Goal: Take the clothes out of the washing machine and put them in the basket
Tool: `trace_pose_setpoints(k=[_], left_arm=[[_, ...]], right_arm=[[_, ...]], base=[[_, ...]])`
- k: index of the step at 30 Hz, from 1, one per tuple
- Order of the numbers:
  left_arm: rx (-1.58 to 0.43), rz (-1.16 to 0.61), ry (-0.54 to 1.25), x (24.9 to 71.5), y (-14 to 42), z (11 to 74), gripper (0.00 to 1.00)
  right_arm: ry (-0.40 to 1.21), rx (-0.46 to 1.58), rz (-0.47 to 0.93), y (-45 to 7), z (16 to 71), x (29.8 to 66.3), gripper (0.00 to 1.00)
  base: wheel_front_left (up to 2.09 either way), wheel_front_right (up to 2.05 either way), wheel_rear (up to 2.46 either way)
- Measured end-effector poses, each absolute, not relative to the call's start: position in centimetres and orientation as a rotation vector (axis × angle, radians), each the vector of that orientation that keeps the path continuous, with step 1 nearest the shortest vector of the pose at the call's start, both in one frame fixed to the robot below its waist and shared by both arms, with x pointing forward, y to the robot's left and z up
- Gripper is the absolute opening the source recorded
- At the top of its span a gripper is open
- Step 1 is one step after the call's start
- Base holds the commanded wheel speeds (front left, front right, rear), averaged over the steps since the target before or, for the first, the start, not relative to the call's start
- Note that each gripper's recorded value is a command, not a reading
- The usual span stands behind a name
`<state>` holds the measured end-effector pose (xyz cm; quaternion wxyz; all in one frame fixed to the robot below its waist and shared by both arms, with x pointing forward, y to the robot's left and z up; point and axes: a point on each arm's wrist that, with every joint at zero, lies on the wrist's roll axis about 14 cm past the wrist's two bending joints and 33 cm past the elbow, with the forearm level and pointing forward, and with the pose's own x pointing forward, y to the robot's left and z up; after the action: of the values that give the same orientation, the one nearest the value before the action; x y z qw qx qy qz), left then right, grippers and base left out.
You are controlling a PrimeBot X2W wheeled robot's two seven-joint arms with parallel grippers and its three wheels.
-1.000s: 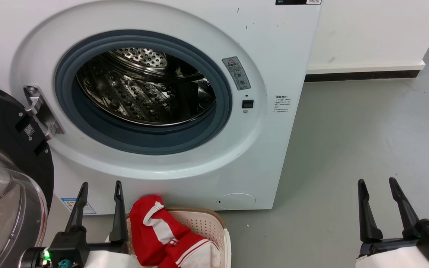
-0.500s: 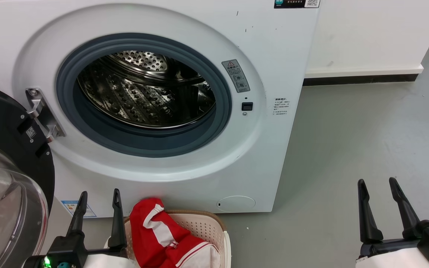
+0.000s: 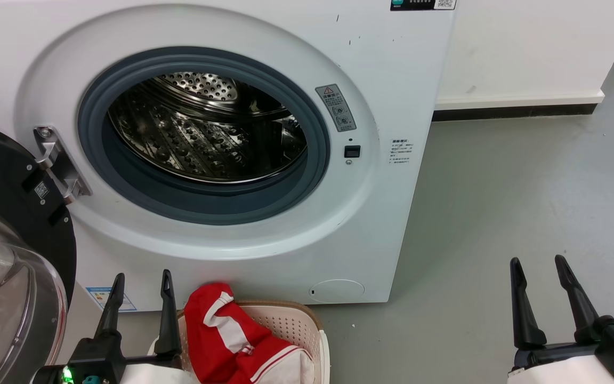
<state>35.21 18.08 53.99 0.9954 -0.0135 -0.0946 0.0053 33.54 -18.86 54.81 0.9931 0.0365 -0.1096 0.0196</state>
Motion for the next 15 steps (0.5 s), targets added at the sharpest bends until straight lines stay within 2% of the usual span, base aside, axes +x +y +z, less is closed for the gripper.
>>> trace_pose_setpoints(k=[1, 2, 8, 15], left_arm=[[-0.027, 0.011, -0.188, 35.2, 18.1, 54.0, 1.00], [-0.026, 0.013, -0.186, 35.2, 18.1, 53.9, 0.00], [-0.031, 0.019, -0.104, 34.8, 18.2, 51.4, 0.00], [-0.164, 0.046, -0.043, 34.8, 18.8, 50.0, 0.00]], right_arm=[[-0.219, 0.073, 0.040, -18.8, 54.8, 33.5, 1.00], [-0.217, 0.074, 0.040, -18.8, 54.7, 33.5, 0.00], [-0.154, 0.085, 0.036, -18.8, 52.7, 33.4, 0.00], [-0.117, 0.220, 0.014, -19.2, 51.7, 33.3, 0.00]], base=[[0.00, 0.00, 0.00], [0.00, 0.00, 0.00], [0.00, 0.00, 0.00], [0.00, 0.00, 0.00]])
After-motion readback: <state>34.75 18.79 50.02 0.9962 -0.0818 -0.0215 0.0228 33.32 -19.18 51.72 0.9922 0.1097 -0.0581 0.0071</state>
